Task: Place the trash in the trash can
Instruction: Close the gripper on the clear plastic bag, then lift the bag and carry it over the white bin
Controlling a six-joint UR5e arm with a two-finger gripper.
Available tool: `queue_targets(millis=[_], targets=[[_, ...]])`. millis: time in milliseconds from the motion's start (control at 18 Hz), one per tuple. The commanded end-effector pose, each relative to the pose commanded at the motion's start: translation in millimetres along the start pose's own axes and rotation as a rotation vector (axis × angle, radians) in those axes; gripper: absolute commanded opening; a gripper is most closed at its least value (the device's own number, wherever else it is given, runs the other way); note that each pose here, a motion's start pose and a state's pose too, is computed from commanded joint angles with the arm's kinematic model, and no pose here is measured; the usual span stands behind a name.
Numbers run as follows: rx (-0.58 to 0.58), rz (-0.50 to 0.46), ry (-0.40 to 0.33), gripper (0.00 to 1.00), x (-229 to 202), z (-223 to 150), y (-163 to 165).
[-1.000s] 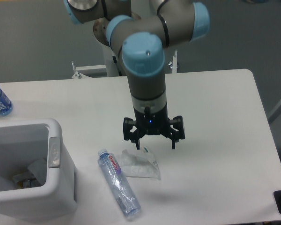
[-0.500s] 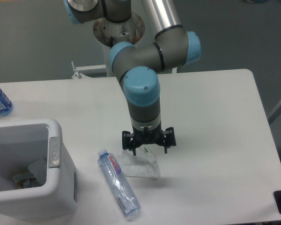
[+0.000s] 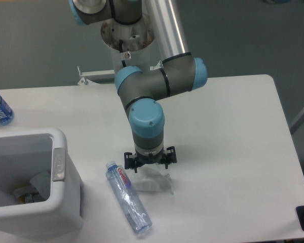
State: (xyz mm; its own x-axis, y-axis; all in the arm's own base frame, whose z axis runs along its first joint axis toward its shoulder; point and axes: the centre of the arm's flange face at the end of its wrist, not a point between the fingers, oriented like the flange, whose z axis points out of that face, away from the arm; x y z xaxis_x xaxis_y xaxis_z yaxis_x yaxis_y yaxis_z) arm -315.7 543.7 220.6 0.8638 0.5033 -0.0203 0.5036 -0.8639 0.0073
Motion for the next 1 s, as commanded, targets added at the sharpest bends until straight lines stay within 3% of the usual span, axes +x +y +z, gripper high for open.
queue_targets(millis=[556,778,1000], targets=[[-0.005,-0.003,-0.008,0.37,-1,4,3],[-0.012,-0.001,-0.026,0.04,-3,5,4],[0.03,-0.007,-0.075,0.0,-12,-23,-4]])
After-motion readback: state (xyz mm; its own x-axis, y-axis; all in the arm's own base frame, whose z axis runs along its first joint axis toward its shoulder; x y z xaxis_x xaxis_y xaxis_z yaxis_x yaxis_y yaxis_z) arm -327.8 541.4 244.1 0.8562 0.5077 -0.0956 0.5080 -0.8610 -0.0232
